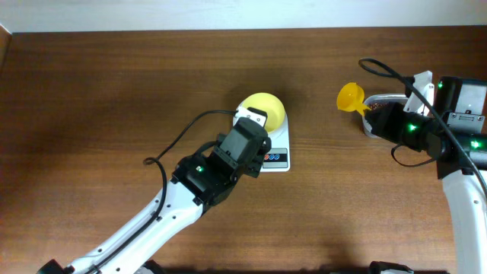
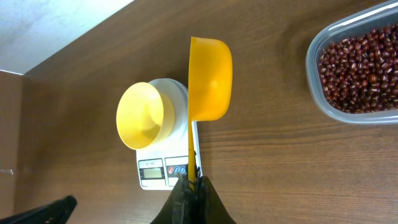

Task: Scoop item into bowl and weigh 50g on scale
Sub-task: 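Position the left gripper tip over the scale's TARE button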

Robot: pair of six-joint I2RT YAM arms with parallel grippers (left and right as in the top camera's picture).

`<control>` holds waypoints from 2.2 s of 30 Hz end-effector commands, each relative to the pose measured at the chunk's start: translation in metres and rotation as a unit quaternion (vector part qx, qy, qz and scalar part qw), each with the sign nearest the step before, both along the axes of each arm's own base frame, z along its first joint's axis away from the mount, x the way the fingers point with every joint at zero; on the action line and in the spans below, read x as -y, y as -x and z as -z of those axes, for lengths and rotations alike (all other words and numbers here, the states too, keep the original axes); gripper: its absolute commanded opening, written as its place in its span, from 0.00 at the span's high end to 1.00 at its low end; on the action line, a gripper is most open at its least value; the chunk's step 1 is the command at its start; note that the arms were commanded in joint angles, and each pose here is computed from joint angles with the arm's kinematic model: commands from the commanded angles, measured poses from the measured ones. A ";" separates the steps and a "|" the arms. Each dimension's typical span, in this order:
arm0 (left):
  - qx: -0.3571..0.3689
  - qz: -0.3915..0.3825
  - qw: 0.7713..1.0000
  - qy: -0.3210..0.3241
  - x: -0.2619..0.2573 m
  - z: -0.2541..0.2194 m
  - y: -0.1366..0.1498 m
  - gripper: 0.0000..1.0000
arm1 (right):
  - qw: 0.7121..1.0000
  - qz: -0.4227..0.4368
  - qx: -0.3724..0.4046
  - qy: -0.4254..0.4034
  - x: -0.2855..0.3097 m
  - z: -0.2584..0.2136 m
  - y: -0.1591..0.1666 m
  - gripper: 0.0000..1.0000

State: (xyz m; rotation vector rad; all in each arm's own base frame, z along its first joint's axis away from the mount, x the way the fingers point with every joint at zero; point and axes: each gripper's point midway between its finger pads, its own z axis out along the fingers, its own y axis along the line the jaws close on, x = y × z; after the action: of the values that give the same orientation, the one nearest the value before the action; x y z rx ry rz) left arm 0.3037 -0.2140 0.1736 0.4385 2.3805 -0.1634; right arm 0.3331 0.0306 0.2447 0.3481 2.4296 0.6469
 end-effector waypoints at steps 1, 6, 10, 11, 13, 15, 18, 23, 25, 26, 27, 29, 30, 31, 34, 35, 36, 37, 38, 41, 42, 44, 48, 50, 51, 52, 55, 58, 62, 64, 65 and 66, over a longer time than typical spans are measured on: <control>-0.044 -0.024 0.999 0.009 -0.007 0.040 0.015 1.00 | 1.000 0.000 0.013 0.009 0.003 -0.007 -0.003 0.96; 0.003 -0.010 0.996 0.085 0.015 0.053 0.003 1.00 | 1.000 0.000 0.013 0.009 0.003 -0.007 -0.003 0.96; 0.012 -0.009 0.995 0.094 0.021 0.056 -0.004 1.00 | 1.000 0.000 0.013 0.009 0.003 -0.007 -0.003 0.96; 0.006 -0.010 0.996 0.089 0.022 0.063 -0.004 1.00 | 1.000 0.000 0.013 0.009 0.003 -0.007 -0.003 0.96; -0.008 -0.011 0.997 0.075 0.021 0.077 -0.004 1.00 | 1.000 0.000 0.013 0.009 0.003 -0.007 -0.003 0.96; -0.019 -0.012 0.998 0.066 0.021 0.088 -0.004 1.00 | 1.000 0.000 0.013 0.010 0.003 -0.007 -0.003 0.96; -0.021 -0.012 0.998 0.063 0.023 0.094 -0.006 1.00 | 1.000 0.000 0.013 0.009 0.003 -0.007 -0.003 0.96; -0.031 -0.013 0.998 0.055 0.025 0.109 -0.008 1.00 | 1.000 0.000 0.013 0.010 0.003 -0.007 -0.003 0.96; -0.034 -0.012 0.998 0.053 0.025 0.111 -0.007 1.00 | 1.000 0.000 0.013 0.009 0.003 -0.007 -0.003 0.96; -0.037 -0.008 0.998 0.056 0.027 0.112 -0.006 1.00 | 1.000 0.000 0.013 0.009 0.003 -0.007 -0.003 0.96; -0.043 -0.003 0.997 0.058 0.029 0.114 -0.004 1.00 | 1.000 0.000 0.013 0.009 0.003 -0.007 -0.004 0.96; -0.051 -0.004 0.997 0.050 0.028 0.123 -0.003 1.00 | 1.000 0.000 0.013 0.009 0.003 -0.007 -0.003 0.96; -0.055 -0.005 0.997 0.048 0.028 0.129 -0.004 1.00 | 1.000 0.000 0.013 0.009 0.003 -0.007 -0.003 0.96; -0.056 -0.003 0.997 0.049 0.030 0.131 -0.004 1.00 | 1.000 0.000 0.013 0.010 0.003 -0.007 -0.004 0.96; -0.049 0.006 0.997 0.058 0.039 0.130 -0.005 1.00 | 1.000 0.000 0.013 0.009 0.003 -0.007 -0.004 0.96; -0.046 0.007 0.997 0.060 0.040 0.130 -0.006 1.00 | 1.000 0.000 0.013 0.009 0.003 -0.007 -0.004 0.96; -0.043 0.006 0.997 0.061 0.041 0.130 -0.008 1.00 | 1.000 0.000 0.013 0.009 0.003 -0.007 -0.004 0.96; -0.042 0.006 0.997 0.062 0.042 0.133 -0.009 1.00 | 1.000 0.000 0.013 0.010 0.003 -0.007 -0.004 0.96; -0.042 0.006 0.997 0.062 0.043 0.134 -0.010 1.00 | 1.000 0.000 0.013 0.010 0.003 -0.007 -0.004 0.96; -0.042 0.006 0.997 0.062 0.043 0.136 -0.010 1.00 | 1.000 0.000 0.013 0.010 0.003 -0.007 -0.004 0.96; -0.036 0.008 0.997 0.065 0.045 0.134 -0.012 1.00 | 1.000 0.000 0.013 0.010 0.003 -0.007 -0.004 0.96; -0.014 0.002 0.997 0.071 0.046 0.127 -0.020 1.00 | 1.000 0.000 0.013 0.010 0.003 -0.007 -0.003 0.96; -0.020 0.000 0.998 0.063 0.046 0.136 -0.020 1.00 | 1.000 0.000 0.013 0.010 0.003 -0.007 -0.004 0.96; -0.027 0.001 0.998 0.059 0.046 0.146 -0.020 1.00 | 1.000 0.000 0.013 0.010 0.003 -0.007 -0.004 0.96; -0.027 0.001 0.998 0.059 0.047 0.148 -0.021 1.00 | 1.000 0.000 0.013 0.010 0.003 -0.007 -0.004 0.96; -0.025 0.001 0.998 0.061 0.047 0.148 -0.022 1.00 | 1.000 0.000 0.013 0.010 0.003 -0.007 -0.004 0.96; -0.023 0.000 0.998 0.061 0.047 0.148 -0.023 1.00 | 1.000 0.000 0.013 0.010 0.003 -0.007 -0.004 0.96; -0.023 0.000 0.998 0.061 0.048 0.151 -0.024 1.00 | 1.000 0.000 0.013 0.009 0.003 -0.007 -0.004 0.96; -0.026 0.000 0.998 0.057 0.048 0.155 -0.023 1.00 | 1.000 0.000 0.013 0.009 0.003 -0.007 -0.004 0.96; -0.028 -0.001 0.998 0.055 0.047 0.157 -0.023 1.00 | 1.000 0.000 0.013 0.010 0.003 -0.007 -0.004 0.96; -0.027 -0.001 0.998 0.056 0.048 0.157 -0.023 1.00 | 1.000 0.000 0.013 0.010 0.003 -0.007 -0.004 0.96; -0.028 -0.001 0.998 0.056 0.048 0.157 -0.023 1.00 | 1.000 0.000 0.013 0.010 0.003 -0.007 -0.004 0.96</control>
State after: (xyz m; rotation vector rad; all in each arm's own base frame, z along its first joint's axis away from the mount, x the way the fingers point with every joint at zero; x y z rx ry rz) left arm 0.3284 -0.2646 0.0251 0.3848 2.3964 -0.3337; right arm 0.3332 0.0301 0.2445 0.3493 2.4299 0.6425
